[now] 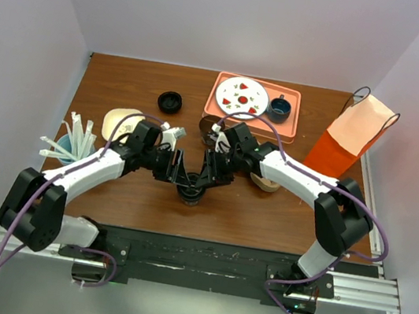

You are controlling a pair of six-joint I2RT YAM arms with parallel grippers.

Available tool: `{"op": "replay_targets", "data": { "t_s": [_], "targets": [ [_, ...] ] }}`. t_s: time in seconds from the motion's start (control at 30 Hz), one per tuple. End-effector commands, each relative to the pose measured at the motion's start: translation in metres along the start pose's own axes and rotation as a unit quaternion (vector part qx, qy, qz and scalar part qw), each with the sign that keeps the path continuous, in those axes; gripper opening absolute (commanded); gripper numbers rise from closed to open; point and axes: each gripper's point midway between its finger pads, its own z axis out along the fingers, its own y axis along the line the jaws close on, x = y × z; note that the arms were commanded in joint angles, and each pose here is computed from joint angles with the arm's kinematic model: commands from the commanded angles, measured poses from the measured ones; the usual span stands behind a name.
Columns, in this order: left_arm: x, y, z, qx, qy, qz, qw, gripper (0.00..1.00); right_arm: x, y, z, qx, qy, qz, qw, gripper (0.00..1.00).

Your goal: Pack the takeout coffee

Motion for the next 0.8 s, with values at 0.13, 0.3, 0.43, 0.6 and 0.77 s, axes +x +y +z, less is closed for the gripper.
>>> {"op": "replay_targets", "data": {
  "t_s": [0.13, 0.3, 0.43, 0.6, 0.77],
  "targets": [
    [0.017, 0.036, 0.016, -0.062, 0.035, 0.000, 0.997, 0.40, -0.018, 0.017, -0.024, 0.002, -0.033, -0.015, 0.999, 0.47],
    [0.020, 0.040, 0.016, -0.067, 0.043, 0.004, 0.997, 0.39, -0.032, 0.028, -0.045, -0.013, -0.052, -0.023, 0.998, 0.52],
    [0.022, 0.047, 0.015, -0.083, 0.048, 0.009, 0.995, 0.39, -0.047, 0.027, -0.064, -0.024, -0.069, -0.024, 0.997, 0.52],
    [0.027, 0.050, 0.016, -0.087, 0.055, 0.007, 0.995, 0.39, -0.057, 0.012, -0.072, -0.028, -0.073, -0.029, 0.997, 0.48],
    [0.025, 0.048, 0.015, -0.085, 0.057, 0.014, 0.995, 0.40, -0.046, -0.007, -0.059, -0.041, -0.034, -0.036, 0.998, 0.41]
  ]
}}
